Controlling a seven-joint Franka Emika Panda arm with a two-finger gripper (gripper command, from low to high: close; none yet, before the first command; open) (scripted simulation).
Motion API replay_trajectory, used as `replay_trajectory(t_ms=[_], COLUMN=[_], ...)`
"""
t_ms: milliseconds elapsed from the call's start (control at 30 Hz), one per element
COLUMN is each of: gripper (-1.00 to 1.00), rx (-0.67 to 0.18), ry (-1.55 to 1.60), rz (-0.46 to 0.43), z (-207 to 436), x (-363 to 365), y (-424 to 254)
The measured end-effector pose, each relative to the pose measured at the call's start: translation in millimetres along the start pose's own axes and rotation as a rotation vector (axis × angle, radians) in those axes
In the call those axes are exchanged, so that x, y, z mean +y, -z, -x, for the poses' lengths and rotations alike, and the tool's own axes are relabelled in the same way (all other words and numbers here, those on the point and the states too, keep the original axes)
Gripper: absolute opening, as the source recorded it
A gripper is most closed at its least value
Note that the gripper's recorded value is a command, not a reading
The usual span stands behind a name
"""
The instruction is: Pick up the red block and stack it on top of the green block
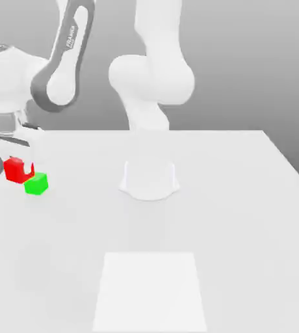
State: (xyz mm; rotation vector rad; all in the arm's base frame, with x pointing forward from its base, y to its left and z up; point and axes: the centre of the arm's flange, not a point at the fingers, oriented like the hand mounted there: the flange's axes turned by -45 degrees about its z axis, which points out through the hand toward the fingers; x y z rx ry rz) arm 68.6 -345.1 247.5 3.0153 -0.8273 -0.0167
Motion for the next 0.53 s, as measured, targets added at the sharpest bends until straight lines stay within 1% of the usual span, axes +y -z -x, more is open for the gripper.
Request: replay_trajectory(t_ms=[67, 100, 433, 467, 533], gripper=[-1.0, -1.0, -1.0, 1.0, 1.0], rx=[0.003, 0.006, 0.01, 0.008, 0.008], ry=[-0.054, -0.066, -0.077, -0.075, -0.074], rz=[-0.013, -0.017, -0.022, -0.021, -0.021], z=[35.8, 43.8, 50.6, 50.8, 50.7], x=[23.1, 28.0, 31.9, 30.9, 30.8], y=[-1.4, -4.3, -62.3, -66.8, -66.8])
